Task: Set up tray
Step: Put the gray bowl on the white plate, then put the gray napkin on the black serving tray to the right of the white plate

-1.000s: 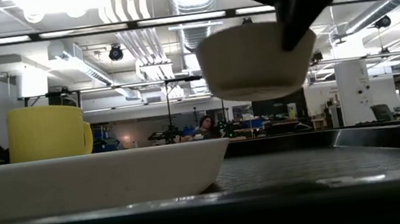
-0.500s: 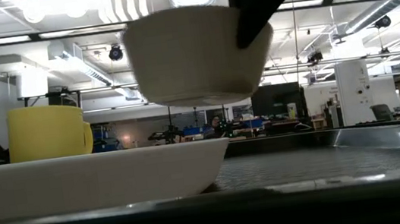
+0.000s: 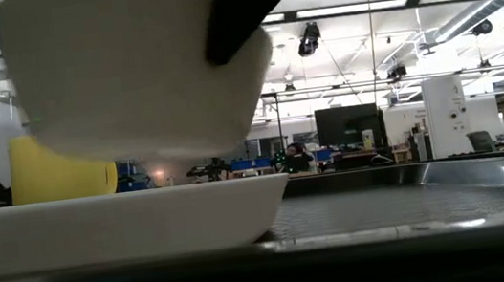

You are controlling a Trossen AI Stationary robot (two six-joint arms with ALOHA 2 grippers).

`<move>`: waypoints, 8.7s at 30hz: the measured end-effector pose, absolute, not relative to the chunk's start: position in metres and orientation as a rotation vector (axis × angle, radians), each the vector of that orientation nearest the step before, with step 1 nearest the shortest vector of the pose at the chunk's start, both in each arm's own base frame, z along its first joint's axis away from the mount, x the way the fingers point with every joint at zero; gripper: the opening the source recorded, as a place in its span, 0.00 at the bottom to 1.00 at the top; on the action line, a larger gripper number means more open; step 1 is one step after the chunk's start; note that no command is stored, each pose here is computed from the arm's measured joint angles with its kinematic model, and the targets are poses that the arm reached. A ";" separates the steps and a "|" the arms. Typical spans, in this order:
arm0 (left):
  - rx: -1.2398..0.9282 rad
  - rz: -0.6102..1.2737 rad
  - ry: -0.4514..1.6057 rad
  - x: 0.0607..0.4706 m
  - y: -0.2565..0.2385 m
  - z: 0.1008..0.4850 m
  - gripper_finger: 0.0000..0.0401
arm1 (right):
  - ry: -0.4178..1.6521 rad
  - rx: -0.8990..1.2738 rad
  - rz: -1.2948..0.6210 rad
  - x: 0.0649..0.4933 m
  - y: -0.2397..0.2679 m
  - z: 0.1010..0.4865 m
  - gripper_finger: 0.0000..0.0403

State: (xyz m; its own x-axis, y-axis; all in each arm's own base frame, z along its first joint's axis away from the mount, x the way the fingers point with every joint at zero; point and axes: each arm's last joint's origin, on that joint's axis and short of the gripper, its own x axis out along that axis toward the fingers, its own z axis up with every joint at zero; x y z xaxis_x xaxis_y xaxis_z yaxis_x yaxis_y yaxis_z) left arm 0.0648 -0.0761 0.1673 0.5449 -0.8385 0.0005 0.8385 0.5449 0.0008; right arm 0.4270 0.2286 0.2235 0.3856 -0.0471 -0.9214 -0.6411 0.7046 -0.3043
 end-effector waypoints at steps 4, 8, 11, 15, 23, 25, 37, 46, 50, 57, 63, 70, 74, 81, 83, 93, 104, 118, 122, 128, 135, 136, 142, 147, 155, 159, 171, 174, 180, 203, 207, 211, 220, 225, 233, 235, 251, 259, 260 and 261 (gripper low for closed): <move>0.001 -0.994 -0.001 0.065 -0.076 0.167 0.33 | 1.128 -0.733 0.466 0.437 0.235 0.214 0.02; 0.001 -0.995 -0.001 0.065 -0.076 0.167 0.33 | 1.115 -0.760 0.489 0.445 0.241 0.206 0.02; 0.001 -0.995 -0.001 0.065 -0.076 0.167 0.33 | 1.102 -0.783 0.506 0.449 0.245 0.200 0.02; 0.001 -0.995 -0.001 0.065 -0.076 0.167 0.33 | 1.106 -0.799 0.518 0.451 0.246 0.193 0.02; 0.000 -0.995 0.000 0.065 -0.076 0.167 0.33 | 1.061 -0.794 0.517 0.455 0.249 0.193 0.02; 0.001 -0.995 -0.001 0.065 -0.076 0.167 0.33 | 1.044 -0.795 0.521 0.456 0.250 0.193 0.02; 0.001 -0.995 -0.001 0.065 -0.076 0.167 0.33 | 1.016 -0.776 0.565 0.458 0.252 0.194 0.02; 0.001 -0.995 -0.001 0.065 -0.076 0.167 0.33 | 1.015 -0.772 0.564 0.458 0.253 0.194 0.02; 0.001 -0.994 -0.001 0.065 -0.076 0.167 0.33 | 1.015 -0.772 0.564 0.458 0.253 0.194 0.03; 0.000 -0.995 0.000 0.065 -0.076 0.167 0.33 | 1.012 -0.771 0.563 0.458 0.253 0.194 0.10; 0.001 -0.995 -0.001 0.065 -0.076 0.167 0.33 | 1.010 -0.772 0.561 0.458 0.253 0.194 0.16; 0.001 -0.995 -0.001 0.065 -0.076 0.167 0.33 | 1.015 -0.748 0.539 0.460 0.250 0.194 0.22; 0.000 -0.994 -0.001 0.065 -0.076 0.167 0.33 | 1.023 -0.751 0.481 0.462 0.245 0.194 0.25; 0.001 -0.994 -0.001 0.065 -0.076 0.167 0.33 | 1.030 -0.783 0.424 0.464 0.241 0.195 0.28; 0.001 -0.995 -0.001 0.065 -0.076 0.167 0.33 | 1.031 -0.783 0.426 0.463 0.241 0.194 0.28; 0.001 -0.994 -0.001 0.065 -0.076 0.167 0.33 | 1.132 -0.733 0.463 0.455 0.239 0.191 0.26; 0.001 -0.995 -0.001 0.065 -0.076 0.167 0.33 | 1.123 -0.723 0.458 0.454 0.239 0.196 0.21; 0.000 -0.994 -0.001 0.065 -0.076 0.167 0.33 | 1.091 -0.735 0.464 0.452 0.238 0.211 0.21; 0.001 -0.994 -0.001 0.065 -0.076 0.167 0.33 | 1.079 -0.699 0.441 0.448 0.237 0.223 0.22; 0.001 -0.995 -0.001 0.065 -0.076 0.167 0.33 | 1.082 -0.652 0.407 0.440 0.232 0.245 0.22; 0.000 -0.995 -0.001 0.065 -0.076 0.167 0.33 | 1.196 -0.594 0.346 0.427 0.218 0.257 0.18; 0.001 -0.995 -0.001 0.065 -0.076 0.167 0.33 | 1.218 -0.595 0.341 0.425 0.216 0.257 0.18; 0.001 -0.995 -0.001 0.065 -0.076 0.167 0.33 | 1.235 -0.577 0.327 0.425 0.213 0.257 0.18; 0.000 -0.995 -0.001 0.065 -0.076 0.167 0.33 | 1.215 -0.514 0.272 0.431 0.207 0.258 0.20; 0.001 -0.995 -0.001 0.065 -0.076 0.167 0.33 | 1.321 -0.317 -0.014 0.435 0.169 0.258 0.21; 0.001 -0.995 -0.001 0.065 -0.076 0.167 0.33 | 1.347 -0.315 -0.138 0.433 0.154 0.260 0.20; 0.001 -0.994 -0.001 0.065 -0.076 0.167 0.33 | 1.321 -0.294 -0.349 0.436 0.132 0.262 0.17; 0.001 -0.994 -0.001 0.065 -0.076 0.167 0.33 | 1.322 -0.261 -0.387 0.440 0.118 0.262 0.18; 0.001 -0.995 -0.001 0.065 -0.076 0.167 0.33 | 1.317 -0.164 -0.487 0.449 0.083 0.262 0.20; 0.001 -0.995 -0.001 0.065 -0.076 0.167 0.33 | 1.283 0.186 -0.851 0.456 -0.021 0.247 0.19; 0.001 -0.995 -0.001 0.065 -0.076 0.167 0.33 | 1.303 0.275 -0.928 0.453 -0.035 0.235 0.20; 0.000 -0.994 -0.001 0.065 -0.076 0.167 0.33 | 1.309 0.395 -0.927 0.454 -0.044 0.223 0.21; 0.001 -0.995 -0.001 0.065 -0.076 0.167 0.33 | 1.215 0.648 -0.824 0.466 -0.064 0.222 0.19; 0.001 -0.995 -0.001 0.065 -0.076 0.167 0.33 | 1.234 0.730 -0.929 0.456 -0.079 0.225 0.17; 0.001 -0.995 -0.001 0.065 -0.076 0.167 0.33 | 1.234 0.796 -1.013 0.431 -0.090 0.246 0.19; 0.001 -0.994 -0.001 0.065 -0.076 0.167 0.33 | 1.211 0.817 -1.045 0.417 -0.093 0.254 0.19; 0.000 -0.994 0.000 0.065 -0.076 0.167 0.33 | 0.763 1.125 -0.853 0.360 -0.068 0.250 0.19; 0.001 -0.995 0.000 0.065 -0.076 0.167 0.33 | 0.812 1.078 -0.825 0.369 -0.067 0.236 0.17; 0.001 -0.995 0.000 0.065 -0.076 0.167 0.33 | 0.806 1.072 -0.815 0.370 -0.068 0.236 0.17; 0.000 -0.995 0.000 0.065 -0.076 0.167 0.33 | 0.800 1.068 -0.808 0.371 -0.068 0.236 0.18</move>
State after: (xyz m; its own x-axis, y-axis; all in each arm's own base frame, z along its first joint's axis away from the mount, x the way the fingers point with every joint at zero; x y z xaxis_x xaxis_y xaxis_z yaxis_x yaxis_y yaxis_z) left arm 0.0648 -0.0761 0.1673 0.5448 -0.8386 0.0001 0.8386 0.5448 0.0006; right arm 0.3710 -0.0681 0.2361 0.4744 -0.1707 -0.8636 0.8652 0.2711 0.4217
